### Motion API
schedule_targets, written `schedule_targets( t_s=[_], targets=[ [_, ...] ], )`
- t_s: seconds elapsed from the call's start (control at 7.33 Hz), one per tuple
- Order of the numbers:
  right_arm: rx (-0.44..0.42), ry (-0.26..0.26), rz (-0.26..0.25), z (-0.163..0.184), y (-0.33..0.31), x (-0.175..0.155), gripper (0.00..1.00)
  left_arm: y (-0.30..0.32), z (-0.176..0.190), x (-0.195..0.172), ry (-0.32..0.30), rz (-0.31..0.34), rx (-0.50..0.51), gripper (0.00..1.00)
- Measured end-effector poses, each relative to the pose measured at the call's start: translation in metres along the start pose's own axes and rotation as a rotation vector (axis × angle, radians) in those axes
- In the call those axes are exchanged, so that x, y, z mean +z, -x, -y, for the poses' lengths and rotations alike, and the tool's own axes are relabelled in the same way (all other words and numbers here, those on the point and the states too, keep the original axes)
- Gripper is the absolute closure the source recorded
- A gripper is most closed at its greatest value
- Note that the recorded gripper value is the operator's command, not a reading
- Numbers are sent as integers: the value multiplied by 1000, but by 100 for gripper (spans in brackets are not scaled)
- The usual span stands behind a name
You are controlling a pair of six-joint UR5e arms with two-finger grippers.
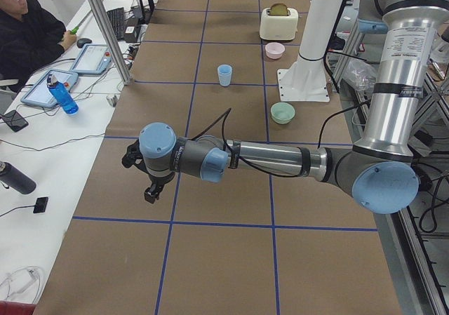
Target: Stack blue cups with both arms
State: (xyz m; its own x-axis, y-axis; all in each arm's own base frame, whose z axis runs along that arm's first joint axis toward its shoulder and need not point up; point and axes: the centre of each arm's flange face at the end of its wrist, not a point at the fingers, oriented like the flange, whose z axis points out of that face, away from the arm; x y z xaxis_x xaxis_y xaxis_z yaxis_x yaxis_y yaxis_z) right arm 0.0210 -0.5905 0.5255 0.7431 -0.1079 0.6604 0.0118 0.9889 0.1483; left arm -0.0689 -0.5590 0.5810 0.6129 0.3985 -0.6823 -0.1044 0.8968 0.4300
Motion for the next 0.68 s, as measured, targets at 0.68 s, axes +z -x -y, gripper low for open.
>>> schedule_targets(
  t_s=[0.68],
  targets=[
    [13, -39, 58, -12, -54, 46, 0, 1, -1, -1, -3, 1, 6, 2]
  ],
)
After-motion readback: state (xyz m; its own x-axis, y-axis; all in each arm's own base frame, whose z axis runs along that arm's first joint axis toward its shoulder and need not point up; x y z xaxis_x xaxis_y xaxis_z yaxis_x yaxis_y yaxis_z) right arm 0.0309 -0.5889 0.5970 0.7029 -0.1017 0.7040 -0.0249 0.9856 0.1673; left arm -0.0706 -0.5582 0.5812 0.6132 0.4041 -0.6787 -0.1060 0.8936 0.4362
